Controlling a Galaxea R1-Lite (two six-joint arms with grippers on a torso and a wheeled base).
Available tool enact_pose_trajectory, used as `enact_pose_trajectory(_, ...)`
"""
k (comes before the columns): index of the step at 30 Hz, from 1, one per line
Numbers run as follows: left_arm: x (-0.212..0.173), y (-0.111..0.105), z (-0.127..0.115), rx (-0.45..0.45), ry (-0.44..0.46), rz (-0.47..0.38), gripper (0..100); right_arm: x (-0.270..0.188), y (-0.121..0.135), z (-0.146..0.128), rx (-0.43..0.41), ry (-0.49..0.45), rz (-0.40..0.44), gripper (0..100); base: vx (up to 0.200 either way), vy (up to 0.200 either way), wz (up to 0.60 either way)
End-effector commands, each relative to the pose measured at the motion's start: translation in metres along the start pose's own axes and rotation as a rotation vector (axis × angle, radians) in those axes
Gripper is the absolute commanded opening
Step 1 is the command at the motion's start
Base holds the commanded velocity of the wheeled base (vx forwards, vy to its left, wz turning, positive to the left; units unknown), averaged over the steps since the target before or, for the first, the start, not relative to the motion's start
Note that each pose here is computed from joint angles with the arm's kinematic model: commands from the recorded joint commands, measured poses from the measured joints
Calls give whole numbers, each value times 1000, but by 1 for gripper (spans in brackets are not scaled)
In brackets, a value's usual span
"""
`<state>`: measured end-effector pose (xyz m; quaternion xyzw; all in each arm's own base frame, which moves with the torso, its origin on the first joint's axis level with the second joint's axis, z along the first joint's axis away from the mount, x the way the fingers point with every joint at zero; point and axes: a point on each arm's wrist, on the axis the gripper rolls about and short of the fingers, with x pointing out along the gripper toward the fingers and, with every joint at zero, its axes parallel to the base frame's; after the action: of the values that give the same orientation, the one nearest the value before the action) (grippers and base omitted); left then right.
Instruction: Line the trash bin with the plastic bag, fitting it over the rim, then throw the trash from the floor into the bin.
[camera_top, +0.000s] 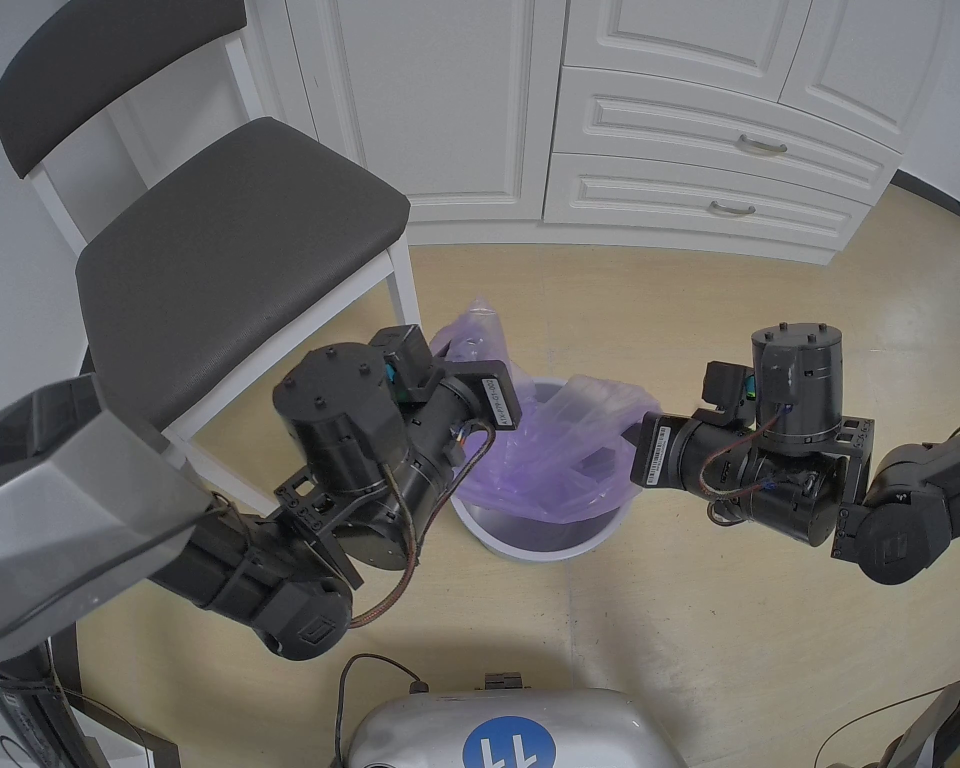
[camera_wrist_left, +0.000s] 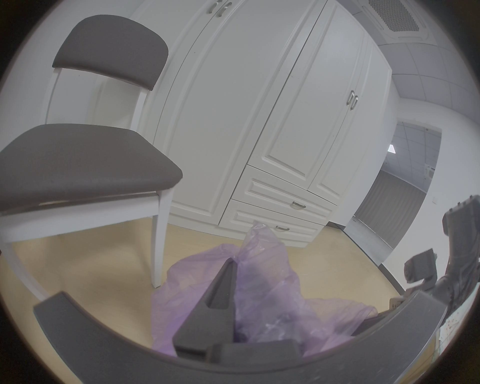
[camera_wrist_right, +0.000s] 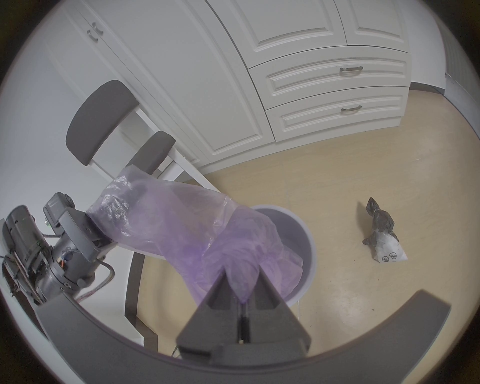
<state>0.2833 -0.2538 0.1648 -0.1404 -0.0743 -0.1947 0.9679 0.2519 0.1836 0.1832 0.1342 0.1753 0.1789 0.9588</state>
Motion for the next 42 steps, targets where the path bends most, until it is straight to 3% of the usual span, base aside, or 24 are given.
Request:
enact_pose_trajectory(1,5,-6,-20,3,25,-12,0,-9,-1,9,3,-34,7,0,0,0,0)
enact_pose_trajectory(12,-1,-17,-30,-12,57,-41,0,-14,-2,10,2,-39,12,0,0,0,0)
enact_pose_trajectory(16,7,-11,-63,-43,129,-19,0,-3,-3,1,-3,4,5,0,0,0,0)
enact_pose_trajectory(23,9,-9,-88,-47,181,-14,0,3,-4,-5,-3,26,-2,0,0,0,0)
enact_pose_trajectory(27,29,-2,-109,-117,173,12,0,13,-4,-10,-3,42,-9,0,0,0,0)
enact_pose_trajectory(35,61,19,-136,-171,184,81,0,24,-3,-14,14,51,-22,0,0,0,0)
enact_pose_trajectory(39,64,19,-134,-205,194,94,0,10,2,-5,19,20,-1,0,0,0,0)
enact_pose_trajectory(42,59,6,-119,-223,177,66,0,-13,5,7,13,-17,29,0,0,0,0)
